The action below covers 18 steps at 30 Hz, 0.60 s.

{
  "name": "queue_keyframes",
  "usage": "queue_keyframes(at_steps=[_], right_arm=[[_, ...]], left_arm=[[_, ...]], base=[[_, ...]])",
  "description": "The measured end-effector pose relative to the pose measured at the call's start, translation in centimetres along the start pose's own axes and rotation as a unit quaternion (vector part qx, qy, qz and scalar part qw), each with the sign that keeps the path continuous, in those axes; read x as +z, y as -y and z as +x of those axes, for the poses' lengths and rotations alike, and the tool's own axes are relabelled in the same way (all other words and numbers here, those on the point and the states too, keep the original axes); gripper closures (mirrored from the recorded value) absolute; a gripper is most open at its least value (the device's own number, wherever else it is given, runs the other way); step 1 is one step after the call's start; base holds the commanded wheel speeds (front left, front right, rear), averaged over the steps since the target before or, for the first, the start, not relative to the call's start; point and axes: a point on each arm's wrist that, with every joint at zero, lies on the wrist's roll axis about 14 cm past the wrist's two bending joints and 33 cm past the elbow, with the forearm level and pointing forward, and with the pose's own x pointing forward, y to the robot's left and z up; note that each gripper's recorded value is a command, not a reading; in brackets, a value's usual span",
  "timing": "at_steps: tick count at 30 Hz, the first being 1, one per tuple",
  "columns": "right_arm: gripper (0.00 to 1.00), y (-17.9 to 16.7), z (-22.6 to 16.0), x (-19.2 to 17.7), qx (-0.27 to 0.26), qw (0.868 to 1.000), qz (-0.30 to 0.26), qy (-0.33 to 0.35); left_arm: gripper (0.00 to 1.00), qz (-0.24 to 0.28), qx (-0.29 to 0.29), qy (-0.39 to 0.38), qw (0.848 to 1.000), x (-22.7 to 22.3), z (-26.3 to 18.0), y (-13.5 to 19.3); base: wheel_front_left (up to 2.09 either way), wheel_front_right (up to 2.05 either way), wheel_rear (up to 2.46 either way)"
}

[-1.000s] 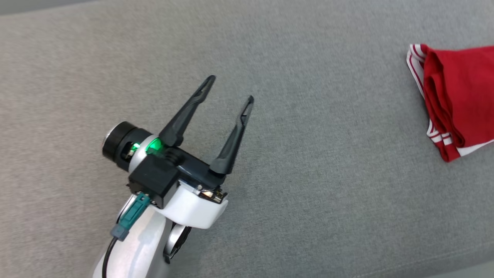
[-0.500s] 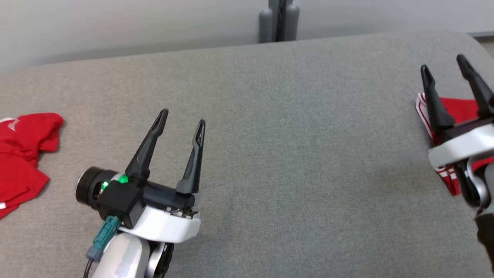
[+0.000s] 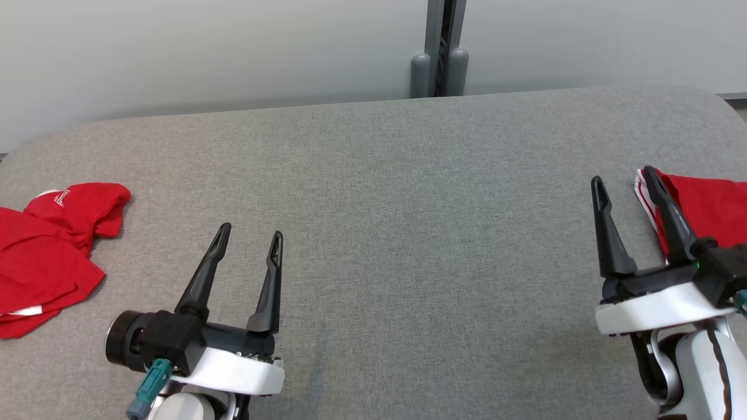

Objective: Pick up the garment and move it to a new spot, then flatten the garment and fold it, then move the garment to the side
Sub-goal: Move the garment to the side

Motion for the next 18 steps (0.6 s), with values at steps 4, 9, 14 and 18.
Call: queue_keyframes(at_steps=[4, 9, 14, 18], right_arm=[[0.0, -0.1, -0.8, -0.4, -0.016, 1.0, 0.012, -0.003], [0.0, -0.8, -1.2, -0.7, -0.014, 1.0, 0.011, -0.008], [0.0, -0.7, -1.4, -0.6, -0.019, 1.0, 0.013, -0.008], [0.0, -0.5, -1.6, -0.8, -0.022, 1.0, 0.014, -0.011]], left_arm=[[0.0, -0.004, 0.011, -0.006, 1.0, -0.4, -0.4, -0.6], [0.0, -0.008, 0.015, -0.008, 1.0, -0.4, -0.7, -0.9], [0.0, -0.011, 0.025, 0.001, 1.0, 0.1, -0.5, -1.3], [0.0, -0.016, 0.019, 0.001, 1.0, 0.1, -0.4, -0.9]], base=[[0.0, 0.0, 0.0], [0.0, 0.0, 0.0], [0.0, 0.0, 0.0], [0.0, 0.0, 0.0]])
